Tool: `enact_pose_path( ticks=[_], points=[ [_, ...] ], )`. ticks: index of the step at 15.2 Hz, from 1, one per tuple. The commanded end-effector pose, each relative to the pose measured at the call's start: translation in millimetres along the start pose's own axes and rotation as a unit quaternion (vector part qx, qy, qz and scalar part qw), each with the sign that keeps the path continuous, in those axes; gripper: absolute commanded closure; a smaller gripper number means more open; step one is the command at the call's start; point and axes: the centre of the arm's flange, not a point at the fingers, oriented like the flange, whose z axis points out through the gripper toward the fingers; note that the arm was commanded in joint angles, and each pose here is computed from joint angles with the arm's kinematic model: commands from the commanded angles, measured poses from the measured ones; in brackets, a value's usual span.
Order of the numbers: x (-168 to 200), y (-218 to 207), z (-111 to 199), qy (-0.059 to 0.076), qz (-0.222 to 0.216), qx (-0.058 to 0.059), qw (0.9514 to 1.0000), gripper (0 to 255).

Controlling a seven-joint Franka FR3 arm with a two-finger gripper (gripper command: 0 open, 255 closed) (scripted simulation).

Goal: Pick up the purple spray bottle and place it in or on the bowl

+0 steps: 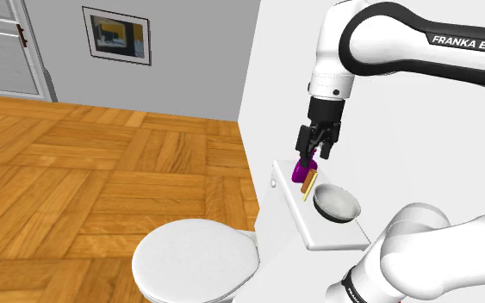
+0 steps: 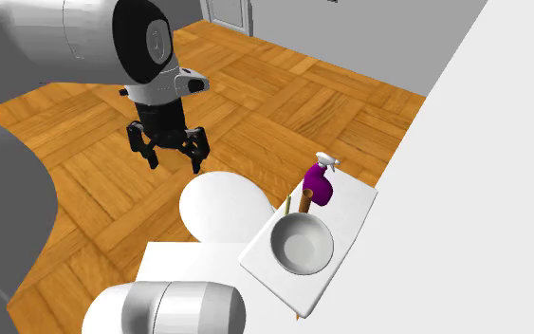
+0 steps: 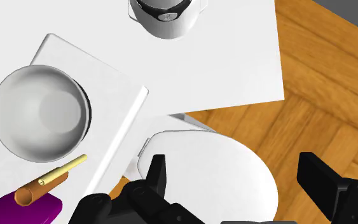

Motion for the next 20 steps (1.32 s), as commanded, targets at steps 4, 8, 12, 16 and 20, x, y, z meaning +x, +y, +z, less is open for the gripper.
enact_pose_path(
  ticks=[4,8,12,16,20],
  points=[
    [-14,39,13,0.028,-0.042,0.006,0.9987,0],
    [-26,93,33,0.065,-0.099,0.013,0.9929,0],
    [-31,147,53,0.101,-0.154,0.021,0.9826,0],
    [-28,201,75,0.137,-0.209,0.028,0.9678,0],
    [-18,253,97,0.173,-0.263,0.036,0.9484,0]
  ],
)
